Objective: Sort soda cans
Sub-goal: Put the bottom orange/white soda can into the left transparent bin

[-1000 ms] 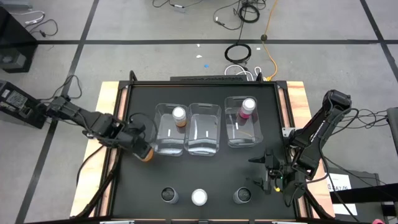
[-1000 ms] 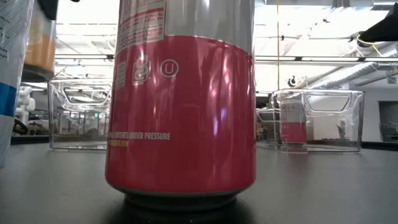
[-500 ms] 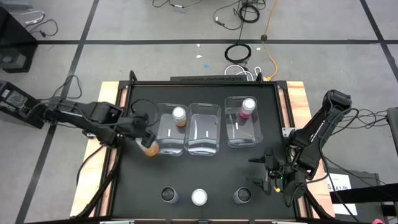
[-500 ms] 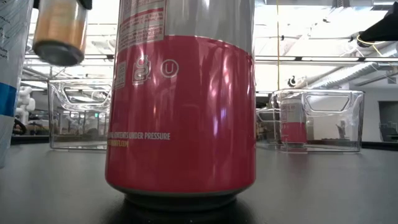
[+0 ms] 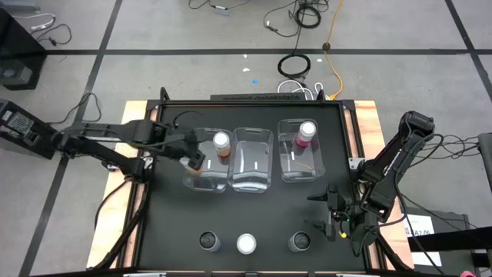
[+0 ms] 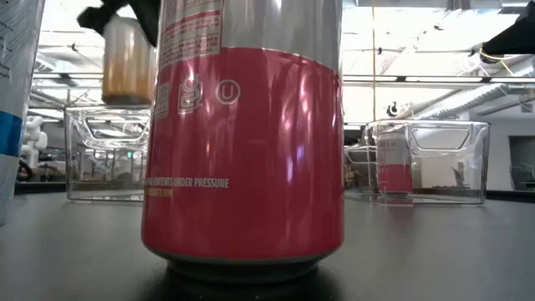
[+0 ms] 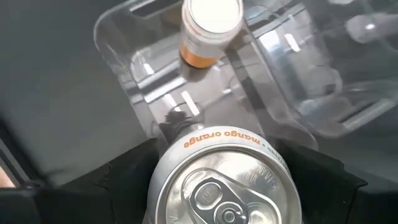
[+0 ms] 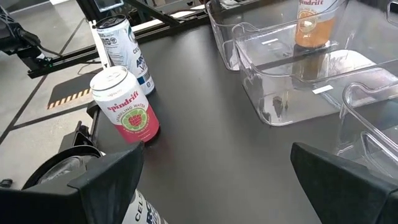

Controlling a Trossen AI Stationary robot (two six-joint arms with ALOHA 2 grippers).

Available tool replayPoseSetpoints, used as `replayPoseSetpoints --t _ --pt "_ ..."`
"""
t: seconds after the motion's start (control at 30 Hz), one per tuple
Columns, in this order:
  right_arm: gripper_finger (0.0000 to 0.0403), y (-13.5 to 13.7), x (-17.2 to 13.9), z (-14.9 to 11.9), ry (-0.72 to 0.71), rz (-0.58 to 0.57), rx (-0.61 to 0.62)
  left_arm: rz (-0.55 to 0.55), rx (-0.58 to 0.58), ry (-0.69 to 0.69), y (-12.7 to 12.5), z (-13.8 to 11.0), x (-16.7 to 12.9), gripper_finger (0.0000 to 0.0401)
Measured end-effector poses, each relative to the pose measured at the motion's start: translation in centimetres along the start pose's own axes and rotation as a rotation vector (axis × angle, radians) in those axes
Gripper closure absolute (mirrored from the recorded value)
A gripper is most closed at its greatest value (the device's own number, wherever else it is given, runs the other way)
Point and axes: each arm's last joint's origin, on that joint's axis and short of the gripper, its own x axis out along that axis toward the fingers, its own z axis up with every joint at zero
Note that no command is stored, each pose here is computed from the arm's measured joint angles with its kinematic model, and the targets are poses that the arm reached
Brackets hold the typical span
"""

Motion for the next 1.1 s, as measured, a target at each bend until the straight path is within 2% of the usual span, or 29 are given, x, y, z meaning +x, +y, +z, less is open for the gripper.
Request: replayPoseSetpoints --t 0.3,0.53,0.73,1.1 --pt "0.0007 0.0 0.0 0.0 0.003 0.002 0.014 0.089 0.146 0.013 -1.1 3.2 4.4 0.0082" --pt "0.0007 0.0 0.0 0.0 0.003 0.003 0.024 0.132 0.245 0.05 -0.9 3.5 6.1 0.0082" --pt "0.0007 0.0 0.0 0.0 0.003 0.004 0.031 0.11 0.27 0.031 -0.3 3.6 7.9 0.0082" --pt "0.0007 0.1 0.0 0.0 -0.001 0.005 0.102 0.094 0.403 0.031 1.4 4.7 10.1 0.0082"
